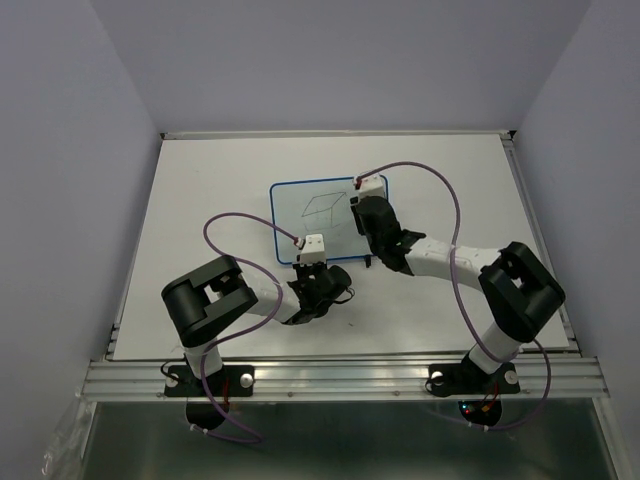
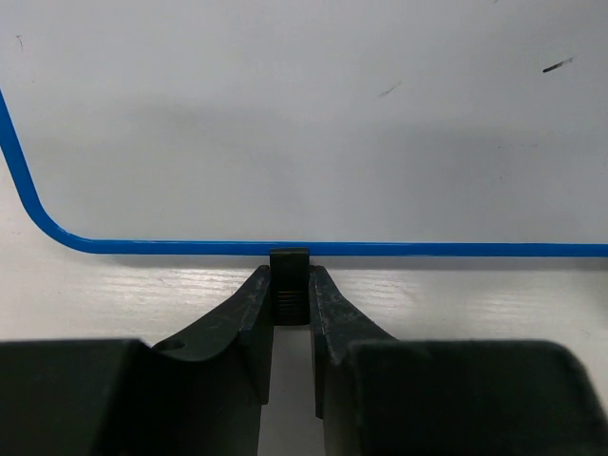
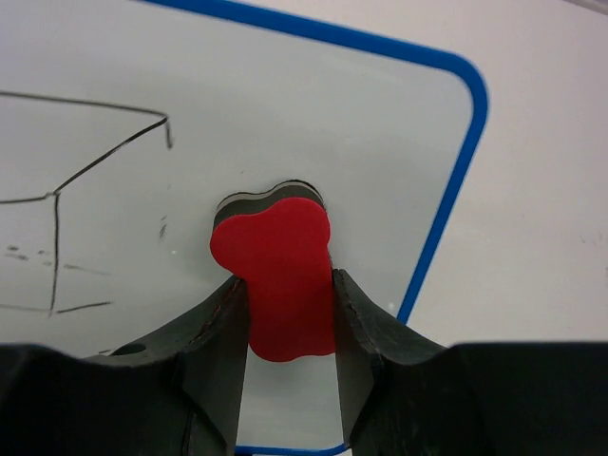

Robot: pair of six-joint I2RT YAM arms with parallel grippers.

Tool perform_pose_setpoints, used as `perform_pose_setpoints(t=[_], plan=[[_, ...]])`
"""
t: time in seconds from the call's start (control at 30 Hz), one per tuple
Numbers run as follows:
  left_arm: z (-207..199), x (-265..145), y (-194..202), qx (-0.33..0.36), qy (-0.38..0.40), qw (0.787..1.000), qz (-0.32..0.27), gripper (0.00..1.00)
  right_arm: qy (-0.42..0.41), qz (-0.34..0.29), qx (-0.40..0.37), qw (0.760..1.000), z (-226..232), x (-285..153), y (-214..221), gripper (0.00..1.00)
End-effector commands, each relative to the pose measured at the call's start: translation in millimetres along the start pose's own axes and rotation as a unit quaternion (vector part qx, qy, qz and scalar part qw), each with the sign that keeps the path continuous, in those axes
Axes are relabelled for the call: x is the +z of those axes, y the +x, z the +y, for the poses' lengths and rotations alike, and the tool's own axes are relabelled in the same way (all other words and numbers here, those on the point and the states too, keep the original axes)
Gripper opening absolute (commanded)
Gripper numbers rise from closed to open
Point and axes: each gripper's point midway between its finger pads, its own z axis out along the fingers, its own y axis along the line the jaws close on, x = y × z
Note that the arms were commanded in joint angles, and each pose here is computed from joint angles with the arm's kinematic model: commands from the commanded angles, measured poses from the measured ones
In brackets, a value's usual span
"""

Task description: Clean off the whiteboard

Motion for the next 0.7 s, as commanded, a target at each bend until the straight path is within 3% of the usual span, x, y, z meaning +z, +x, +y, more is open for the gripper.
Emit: perform_pose_setpoints(t=[0.0,0.1,0.23,0.33,0.5,0.67], plan=[[8,0,49,0.037,0.018,0.996,0.080,0.00,0.012,-0.067,0.048,0.997,-19,-4,-56,0.01],[9,0,49,0.037,0.017,0.996,0.079,0.00,-0.034,-0.072,0.025,0.997,-4,-4,-56,0.01],[9,0,48,0.039,0.016,0.996,0.076,0.00,-0.157,-0.053,-0.025,0.986,45,-4,-36,0.01],[8,1,46,0.039,0.016,0.996,0.075,0.00,-0.180,-0.038,-0.053,0.982,62,-2,-19,0.01],[9,1,47,0.040,0.015,0.996,0.074,0.00,-0.182,-0.034,-0.054,0.981,67,-2,-7,0.01],[11,0,49,0.040,0.015,0.996,0.076,0.00,-0.083,-0.077,-0.037,0.993,30,0,-39,0.01]])
